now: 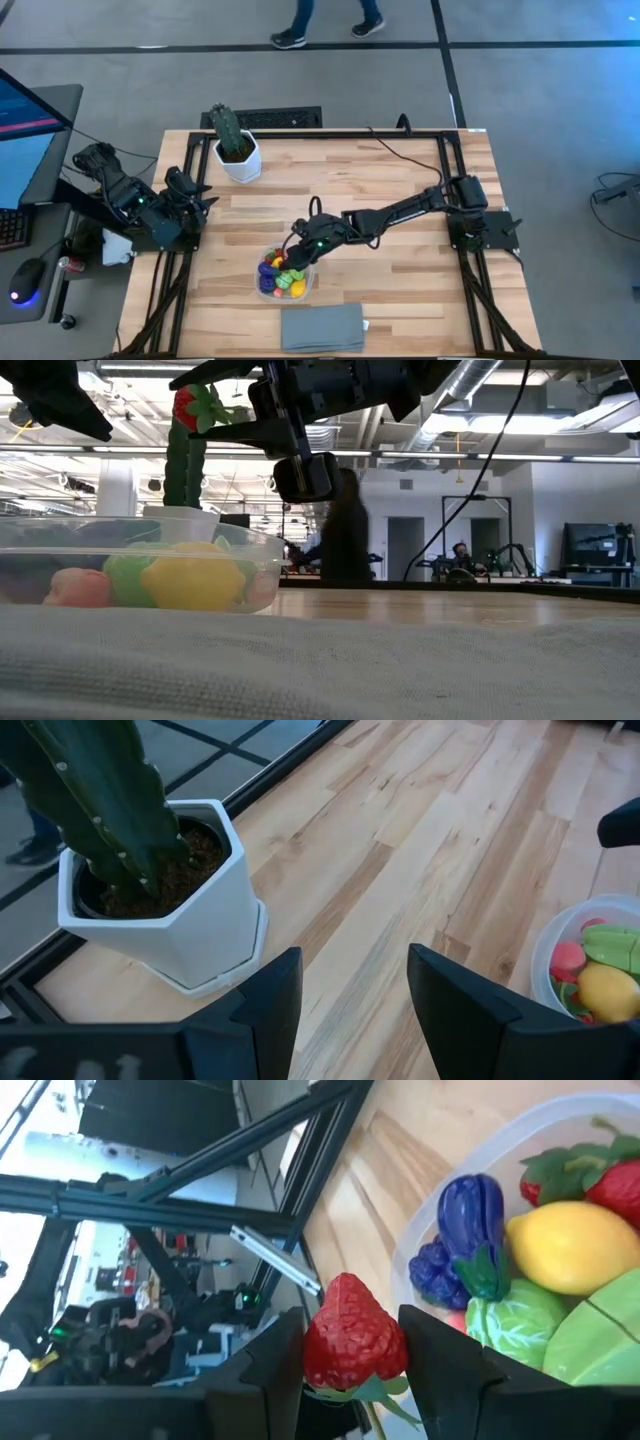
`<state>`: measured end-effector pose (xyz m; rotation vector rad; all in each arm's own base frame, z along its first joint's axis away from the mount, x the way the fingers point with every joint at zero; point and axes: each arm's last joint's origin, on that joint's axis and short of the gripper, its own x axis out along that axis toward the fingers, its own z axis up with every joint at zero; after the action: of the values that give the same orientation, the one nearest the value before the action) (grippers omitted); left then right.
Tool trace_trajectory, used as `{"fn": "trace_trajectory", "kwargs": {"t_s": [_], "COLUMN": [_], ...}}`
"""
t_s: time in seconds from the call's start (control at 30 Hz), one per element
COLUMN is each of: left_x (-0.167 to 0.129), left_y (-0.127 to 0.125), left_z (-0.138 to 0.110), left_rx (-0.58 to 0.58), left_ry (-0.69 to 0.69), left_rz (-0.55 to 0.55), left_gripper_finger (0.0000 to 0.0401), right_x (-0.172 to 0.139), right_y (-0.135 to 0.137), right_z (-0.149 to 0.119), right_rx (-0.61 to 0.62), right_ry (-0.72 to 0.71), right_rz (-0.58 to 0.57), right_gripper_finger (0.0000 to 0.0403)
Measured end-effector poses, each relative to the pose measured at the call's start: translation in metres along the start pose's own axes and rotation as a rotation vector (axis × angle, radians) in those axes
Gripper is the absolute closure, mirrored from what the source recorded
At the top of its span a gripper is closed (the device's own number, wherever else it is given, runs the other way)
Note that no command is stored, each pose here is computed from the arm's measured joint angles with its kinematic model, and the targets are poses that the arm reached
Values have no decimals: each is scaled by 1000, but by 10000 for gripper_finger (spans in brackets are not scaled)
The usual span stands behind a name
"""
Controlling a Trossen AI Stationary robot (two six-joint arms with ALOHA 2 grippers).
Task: Pick and placing Produce into tupperware
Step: Put the strawberry into the transparent bin
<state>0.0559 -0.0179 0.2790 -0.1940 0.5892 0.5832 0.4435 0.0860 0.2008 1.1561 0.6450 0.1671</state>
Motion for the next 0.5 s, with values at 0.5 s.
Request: {"fn": "trace_trajectory", "kwargs": {"t_s": [0.5], "left_x": [0], "left_y": [0], "left_z": [0], "left_rx": [0], "left_ry": [0], "left_rz": [0], "left_gripper_finger": [227], "right_x": [4], "right_y": [-1], "right_z": [-13], "right_rx": [-20], "right_ry": [-106], "right_rz": [-112], "right_gripper_finger": [216]}}
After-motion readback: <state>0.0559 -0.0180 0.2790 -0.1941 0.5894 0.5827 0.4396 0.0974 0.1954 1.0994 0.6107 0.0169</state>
